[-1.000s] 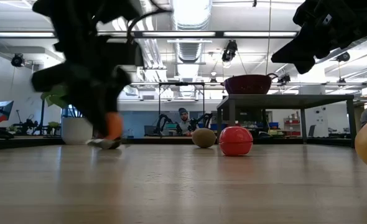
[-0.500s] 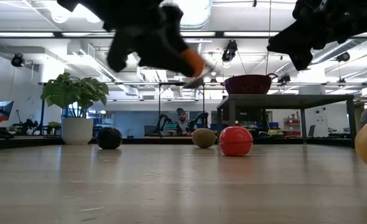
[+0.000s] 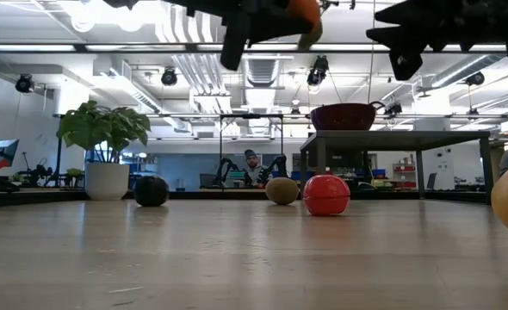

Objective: Pick & Place Fruit
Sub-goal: Put the tangerine into the violet strainer bowl on the shelf

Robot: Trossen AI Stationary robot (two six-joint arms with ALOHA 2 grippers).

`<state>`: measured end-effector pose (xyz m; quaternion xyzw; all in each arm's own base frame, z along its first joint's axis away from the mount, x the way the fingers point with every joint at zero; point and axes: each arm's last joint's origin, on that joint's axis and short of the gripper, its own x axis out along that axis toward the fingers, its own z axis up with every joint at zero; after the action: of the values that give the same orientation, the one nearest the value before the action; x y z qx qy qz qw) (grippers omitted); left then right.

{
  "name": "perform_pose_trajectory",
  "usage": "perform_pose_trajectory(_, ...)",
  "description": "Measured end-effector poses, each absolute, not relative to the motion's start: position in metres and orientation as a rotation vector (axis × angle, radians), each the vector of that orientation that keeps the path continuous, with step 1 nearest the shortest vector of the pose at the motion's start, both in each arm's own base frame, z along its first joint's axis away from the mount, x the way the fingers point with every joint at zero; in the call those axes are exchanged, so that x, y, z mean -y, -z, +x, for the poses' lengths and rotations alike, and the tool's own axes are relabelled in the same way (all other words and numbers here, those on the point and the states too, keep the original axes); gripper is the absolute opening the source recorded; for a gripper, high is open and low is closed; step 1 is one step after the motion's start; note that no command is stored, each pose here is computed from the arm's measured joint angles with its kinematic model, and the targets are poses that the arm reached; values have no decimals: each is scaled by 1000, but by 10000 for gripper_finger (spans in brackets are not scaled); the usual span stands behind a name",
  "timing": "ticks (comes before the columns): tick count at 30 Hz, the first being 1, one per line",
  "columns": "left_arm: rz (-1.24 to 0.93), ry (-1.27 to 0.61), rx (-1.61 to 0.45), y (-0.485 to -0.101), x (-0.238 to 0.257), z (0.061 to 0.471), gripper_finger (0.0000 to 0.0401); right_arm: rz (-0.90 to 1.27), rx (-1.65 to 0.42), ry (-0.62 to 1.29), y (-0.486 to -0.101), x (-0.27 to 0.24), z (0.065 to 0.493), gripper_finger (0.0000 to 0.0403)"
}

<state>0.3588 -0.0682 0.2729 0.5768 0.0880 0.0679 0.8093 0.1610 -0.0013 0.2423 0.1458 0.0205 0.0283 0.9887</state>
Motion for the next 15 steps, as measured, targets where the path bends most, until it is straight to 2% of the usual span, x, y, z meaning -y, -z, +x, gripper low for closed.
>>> perform_pose_trajectory(7, 1245, -124, -148, -280, 53, 375, 149, 252, 4, -134, -245, -4, 167, 159)
perform_pose_trajectory(15, 1302, -126, -145, -279, 52, 403, 149, 224, 47, -139, -248, -4, 169, 169)
